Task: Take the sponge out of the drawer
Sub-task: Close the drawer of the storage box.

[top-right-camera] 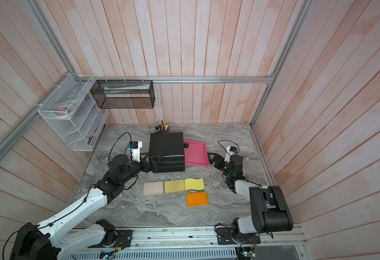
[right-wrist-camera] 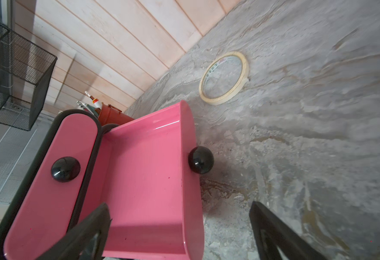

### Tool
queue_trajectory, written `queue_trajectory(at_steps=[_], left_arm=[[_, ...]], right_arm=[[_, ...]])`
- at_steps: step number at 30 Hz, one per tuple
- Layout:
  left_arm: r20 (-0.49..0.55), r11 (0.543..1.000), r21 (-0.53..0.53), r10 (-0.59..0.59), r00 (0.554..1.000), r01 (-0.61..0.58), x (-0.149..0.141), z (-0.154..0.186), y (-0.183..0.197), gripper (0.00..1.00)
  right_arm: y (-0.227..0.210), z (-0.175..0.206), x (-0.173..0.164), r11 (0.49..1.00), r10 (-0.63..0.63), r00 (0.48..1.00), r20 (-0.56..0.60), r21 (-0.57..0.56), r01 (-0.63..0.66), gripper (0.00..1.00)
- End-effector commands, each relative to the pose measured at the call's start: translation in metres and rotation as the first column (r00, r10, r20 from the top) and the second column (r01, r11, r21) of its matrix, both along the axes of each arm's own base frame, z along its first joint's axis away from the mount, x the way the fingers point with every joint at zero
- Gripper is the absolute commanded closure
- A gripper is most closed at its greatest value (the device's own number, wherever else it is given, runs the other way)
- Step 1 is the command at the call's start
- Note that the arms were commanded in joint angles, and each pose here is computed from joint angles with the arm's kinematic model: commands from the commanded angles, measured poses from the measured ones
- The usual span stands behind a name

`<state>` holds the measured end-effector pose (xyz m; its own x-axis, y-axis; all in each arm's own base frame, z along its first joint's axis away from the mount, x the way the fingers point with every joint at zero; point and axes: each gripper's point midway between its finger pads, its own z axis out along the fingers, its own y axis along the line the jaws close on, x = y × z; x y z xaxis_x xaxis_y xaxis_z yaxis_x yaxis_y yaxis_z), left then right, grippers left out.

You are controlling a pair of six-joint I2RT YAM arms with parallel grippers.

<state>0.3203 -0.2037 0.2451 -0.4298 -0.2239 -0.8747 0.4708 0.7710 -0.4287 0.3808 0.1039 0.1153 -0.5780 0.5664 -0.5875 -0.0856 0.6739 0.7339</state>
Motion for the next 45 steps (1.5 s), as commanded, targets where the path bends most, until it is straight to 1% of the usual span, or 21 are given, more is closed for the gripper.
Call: queue_trajectory(at_steps=[1, 3, 5, 7, 15, 20, 25, 30, 39, 43, 45], left_arm=[[0.005, 0.999, -0.038, -0.023, 1.0, 0.024, 0.004, 0.002, -0.001, 0.0], [-0.003, 0.999, -0.044, -0.022, 1.0, 0.021, 0.006, -0.001, 0.0, 0.0], [-0.01, 0.998, -0.048, -0.029, 1.0, 0.028, 0.008, -0.003, -0.001, 0.0], [-0.017, 0.999, -0.045, -0.031, 0.999, 0.031, 0.009, -0.006, -0.002, 0.0], [-0.037, 0.996, -0.058, -0.068, 0.997, 0.066, 0.014, -0.014, -0.01, 0.0], [-0.045, 0.995, -0.065, -0.082, 0.996, 0.079, 0.015, -0.015, -0.013, 0.0], [-0.047, 0.993, -0.074, -0.092, 0.995, 0.088, 0.013, -0.015, -0.014, 0.0], [-0.047, 0.992, -0.08, -0.103, 0.994, 0.099, 0.012, -0.015, -0.016, 0.0], [-0.06, 0.987, -0.096, -0.136, 0.989, 0.13, 0.011, -0.02, -0.022, 0.0], [-0.063, 0.986, -0.097, -0.138, 0.988, 0.132, 0.012, -0.021, -0.023, 0.0], [-0.05, 0.988, -0.096, -0.122, 0.991, 0.117, 0.012, -0.017, -0.02, 0.0]], right_arm=[[0.018, 0.025, 0.009, 0.992, 0.095, 0.992, 0.088, 0.077, -0.102, 0.04], [0.023, 0.022, 0.008, 0.985, 0.125, 0.988, 0.086, 0.108, -0.134, 0.08], [0.027, 0.02, 0.006, 0.979, 0.145, 0.986, 0.084, 0.135, -0.156, 0.1], [0.029, 0.016, 0.004, 0.975, 0.152, 0.986, 0.074, 0.151, -0.162, 0.11], [0.046, 0.009, 0.002, 0.968, 0.193, 0.979, 0.062, 0.153, -0.201, 0.11], [0.059, 0.005, 0.002, 0.955, 0.225, 0.972, 0.064, 0.185, -0.233, 0.13], [0.068, 0.009, -0.001, 0.943, 0.246, 0.966, 0.081, 0.21, -0.258, 0.17], [0.073, 0.02, -0.005, 0.939, 0.251, 0.962, 0.111, 0.215, -0.27, 0.17], [0.103, 0.03, -0.009, 0.916, 0.309, 0.941, 0.135, 0.224, -0.333, 0.18], [0.114, 0.037, -0.011, 0.903, 0.329, 0.931, 0.159, 0.234, -0.359, 0.18], [0.116, 0.039, -0.01, 0.903, 0.33, 0.93, 0.163, 0.233, -0.361, 0.18]])
